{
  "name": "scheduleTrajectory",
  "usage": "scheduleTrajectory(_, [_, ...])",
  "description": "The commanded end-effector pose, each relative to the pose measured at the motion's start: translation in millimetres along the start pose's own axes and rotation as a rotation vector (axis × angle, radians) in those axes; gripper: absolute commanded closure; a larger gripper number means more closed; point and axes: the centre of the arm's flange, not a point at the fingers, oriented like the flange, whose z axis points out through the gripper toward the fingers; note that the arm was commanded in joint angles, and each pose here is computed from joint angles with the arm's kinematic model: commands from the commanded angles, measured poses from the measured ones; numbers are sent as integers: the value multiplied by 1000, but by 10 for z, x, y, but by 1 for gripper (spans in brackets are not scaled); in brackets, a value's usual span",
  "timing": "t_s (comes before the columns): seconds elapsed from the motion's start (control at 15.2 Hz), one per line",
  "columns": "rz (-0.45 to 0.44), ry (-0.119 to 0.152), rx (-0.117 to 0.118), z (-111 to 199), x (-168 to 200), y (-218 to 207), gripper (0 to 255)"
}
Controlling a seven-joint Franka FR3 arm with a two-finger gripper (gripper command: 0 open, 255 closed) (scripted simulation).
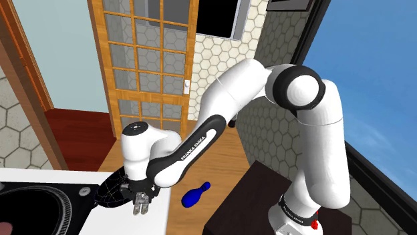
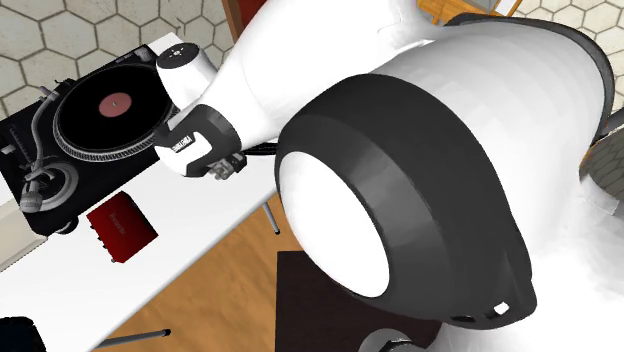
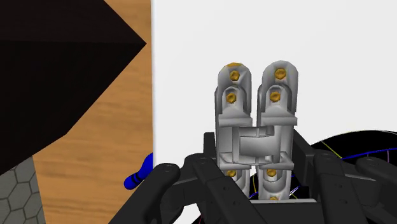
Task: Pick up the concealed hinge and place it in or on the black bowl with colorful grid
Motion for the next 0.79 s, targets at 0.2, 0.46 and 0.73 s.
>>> scheduleTrajectory(0.2, [0, 0, 0, -261, -14, 6, 255])
scheduleTrajectory(0.46, [0, 0, 0, -472, -20, 6, 255])
scheduleTrajectory(0.73, [0, 0, 0, -683, -26, 6, 255])
